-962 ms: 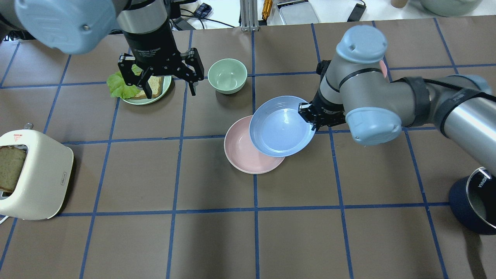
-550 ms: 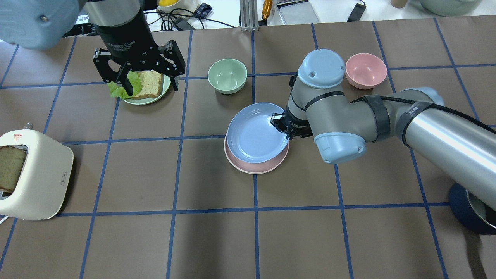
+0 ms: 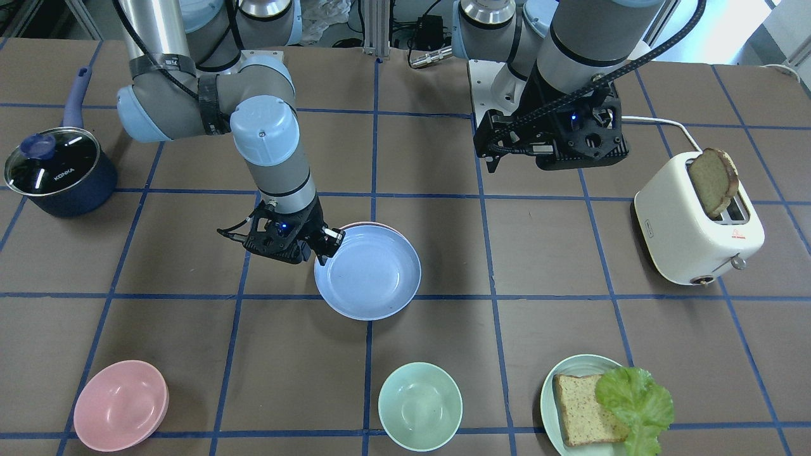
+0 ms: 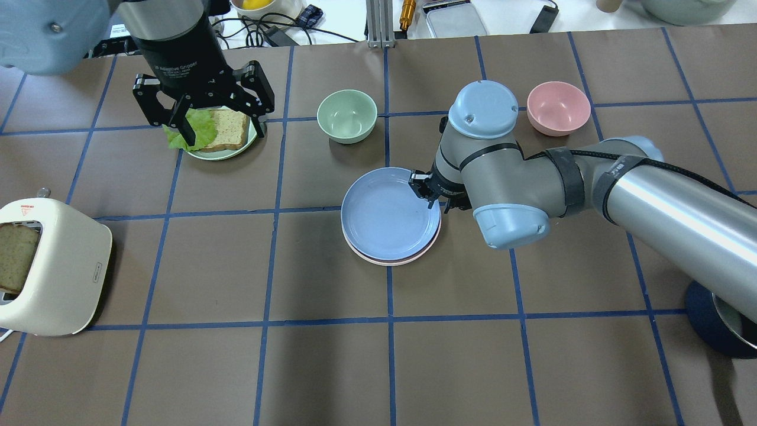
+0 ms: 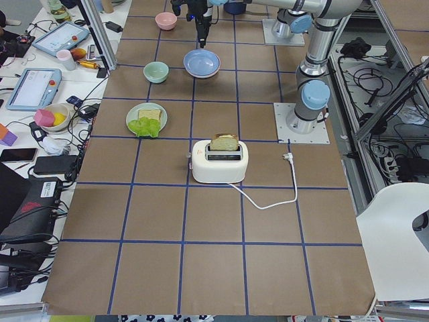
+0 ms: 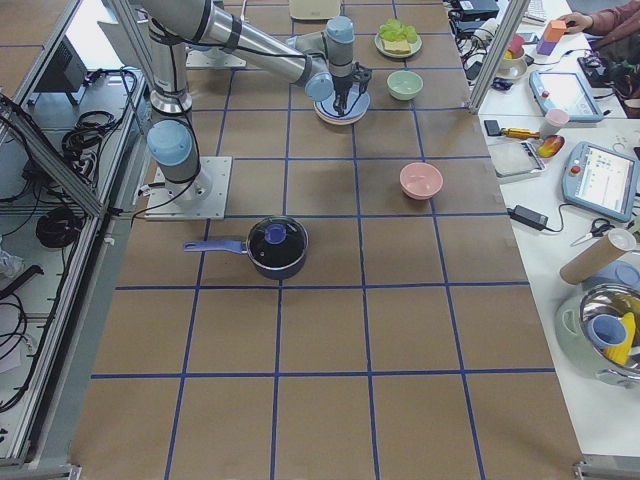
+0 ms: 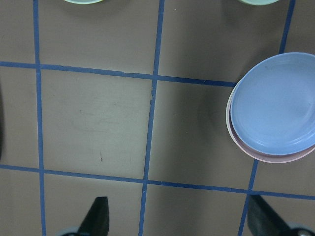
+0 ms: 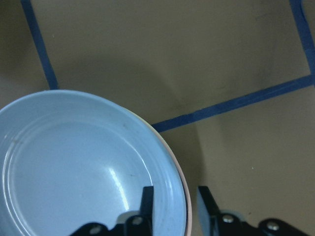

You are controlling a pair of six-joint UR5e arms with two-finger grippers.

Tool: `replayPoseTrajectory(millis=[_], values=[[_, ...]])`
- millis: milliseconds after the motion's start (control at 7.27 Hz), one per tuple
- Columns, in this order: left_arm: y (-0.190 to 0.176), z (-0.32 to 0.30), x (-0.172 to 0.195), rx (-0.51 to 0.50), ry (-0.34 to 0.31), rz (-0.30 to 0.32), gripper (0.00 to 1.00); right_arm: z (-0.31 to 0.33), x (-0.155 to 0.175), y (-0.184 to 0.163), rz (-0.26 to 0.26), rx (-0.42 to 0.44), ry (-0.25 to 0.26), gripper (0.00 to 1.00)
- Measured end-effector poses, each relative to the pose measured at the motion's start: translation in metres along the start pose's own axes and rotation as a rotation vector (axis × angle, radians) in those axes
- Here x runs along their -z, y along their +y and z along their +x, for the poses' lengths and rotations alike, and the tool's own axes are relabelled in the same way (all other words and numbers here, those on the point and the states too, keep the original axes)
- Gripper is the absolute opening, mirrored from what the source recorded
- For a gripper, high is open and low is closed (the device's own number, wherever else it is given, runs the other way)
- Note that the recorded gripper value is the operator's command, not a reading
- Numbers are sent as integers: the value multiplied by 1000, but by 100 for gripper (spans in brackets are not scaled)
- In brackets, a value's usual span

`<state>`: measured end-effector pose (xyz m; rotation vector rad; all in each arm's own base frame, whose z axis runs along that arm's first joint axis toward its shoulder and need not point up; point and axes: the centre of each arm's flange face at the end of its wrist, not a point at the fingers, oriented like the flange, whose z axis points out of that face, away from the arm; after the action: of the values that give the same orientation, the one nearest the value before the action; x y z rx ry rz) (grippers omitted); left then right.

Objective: Stack three plates with pink and blue

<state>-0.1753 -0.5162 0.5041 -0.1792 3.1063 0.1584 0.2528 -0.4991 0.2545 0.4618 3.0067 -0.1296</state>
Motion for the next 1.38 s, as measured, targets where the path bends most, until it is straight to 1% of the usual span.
replayPoseTrajectory(millis=[138,275,412,550,688,825,962,1100,1238,1375], values=[[0,0,0,1,1,1,100,2,9,-11,6,9,5,73],[-1,-1,1,2,2,3,100,6,27,-33,1,33,24,74],[-1,-1,1,2,3,3,100,15,56,-64,-12,83,55,77],[-1,-1,1,3,3,4,100,31,88,-95,-24,134,78,81],[-1,-1,1,3,3,5,100,46,119,-118,-29,169,87,88],[-1,-1,2,3,3,5,100,56,150,-127,-28,196,89,95],[-1,-1,2,3,3,5,100,62,179,-125,-26,226,89,95],[-1,-1,2,4,4,6,100,66,200,-118,-18,268,85,100],[-1,-2,3,4,4,8,100,68,213,-110,-15,310,83,100],[-1,-2,3,4,3,9,100,70,222,-102,-13,333,82,100]])
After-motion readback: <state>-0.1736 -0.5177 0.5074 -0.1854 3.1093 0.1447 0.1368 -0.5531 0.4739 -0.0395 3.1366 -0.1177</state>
